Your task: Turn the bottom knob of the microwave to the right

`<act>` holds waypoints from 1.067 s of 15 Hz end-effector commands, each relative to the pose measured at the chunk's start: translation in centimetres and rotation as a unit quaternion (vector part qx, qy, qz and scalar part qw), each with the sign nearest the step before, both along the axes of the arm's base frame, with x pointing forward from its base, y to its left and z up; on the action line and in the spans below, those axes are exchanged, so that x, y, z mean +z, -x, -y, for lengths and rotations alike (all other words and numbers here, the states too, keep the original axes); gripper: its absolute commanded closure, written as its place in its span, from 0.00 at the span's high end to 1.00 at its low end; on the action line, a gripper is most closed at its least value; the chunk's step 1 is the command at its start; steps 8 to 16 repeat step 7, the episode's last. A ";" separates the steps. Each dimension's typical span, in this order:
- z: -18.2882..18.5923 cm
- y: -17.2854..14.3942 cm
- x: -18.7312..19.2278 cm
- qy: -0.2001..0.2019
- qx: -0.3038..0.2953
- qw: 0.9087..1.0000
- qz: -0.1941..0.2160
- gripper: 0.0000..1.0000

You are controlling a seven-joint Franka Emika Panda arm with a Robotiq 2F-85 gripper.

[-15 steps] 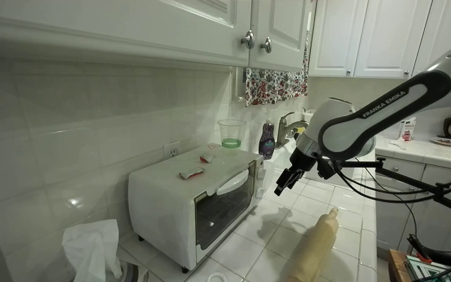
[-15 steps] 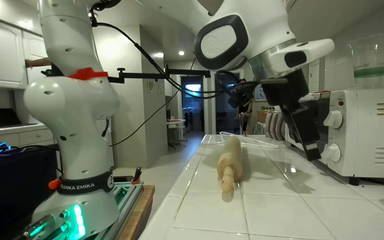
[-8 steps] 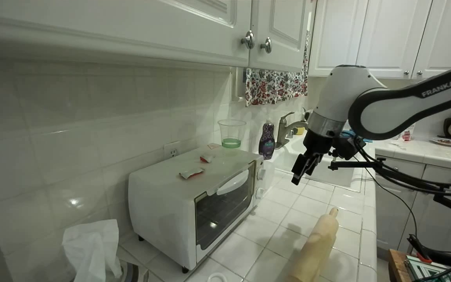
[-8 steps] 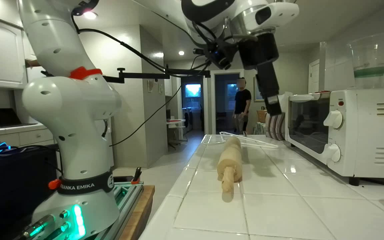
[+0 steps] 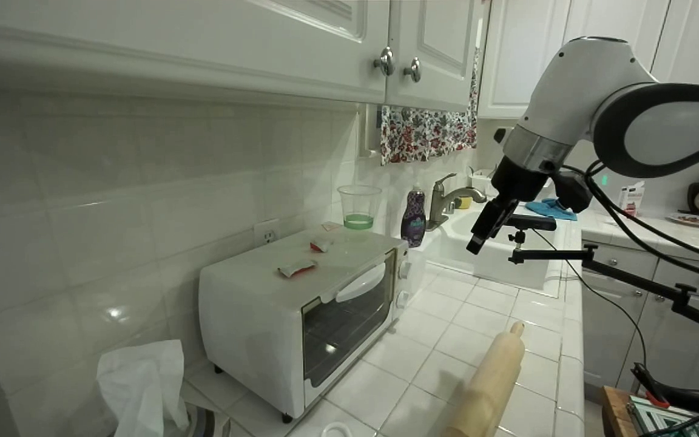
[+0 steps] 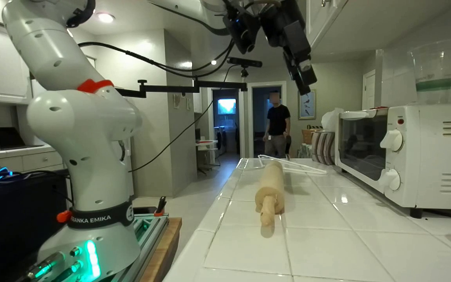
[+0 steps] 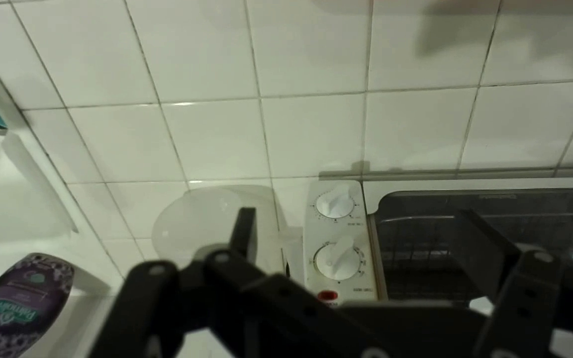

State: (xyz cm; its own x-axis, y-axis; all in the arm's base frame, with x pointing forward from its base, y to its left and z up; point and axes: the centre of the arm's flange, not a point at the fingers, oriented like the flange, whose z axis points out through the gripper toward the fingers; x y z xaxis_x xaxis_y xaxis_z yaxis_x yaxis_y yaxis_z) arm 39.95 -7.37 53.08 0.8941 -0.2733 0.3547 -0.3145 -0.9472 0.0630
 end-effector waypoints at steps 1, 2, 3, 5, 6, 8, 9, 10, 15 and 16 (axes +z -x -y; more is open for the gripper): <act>0.0 0.0 0.0 0.001 0.002 1.000 0.001 1.00; 0.0 0.0 0.0 0.002 0.003 1.000 0.000 1.00; 0.0 0.1 -0.1 0.002 0.003 1.000 0.000 1.00; 0.0 0.1 -0.2 0.003 0.004 1.000 -0.001 1.00; 0.0 0.1 -0.2 0.003 0.004 1.000 -0.001 1.00; 0.0 0.1 -0.2 0.003 0.004 1.000 -0.001 1.00; 0.0 0.1 -0.2 0.003 0.004 1.000 -0.001 1.00; 0.0 0.1 -0.2 0.003 0.004 1.000 -0.001 1.00; 0.0 0.1 -0.2 0.003 0.004 1.000 -0.001 1.00; 0.0 0.1 -0.2 0.003 0.004 1.000 -0.001 1.00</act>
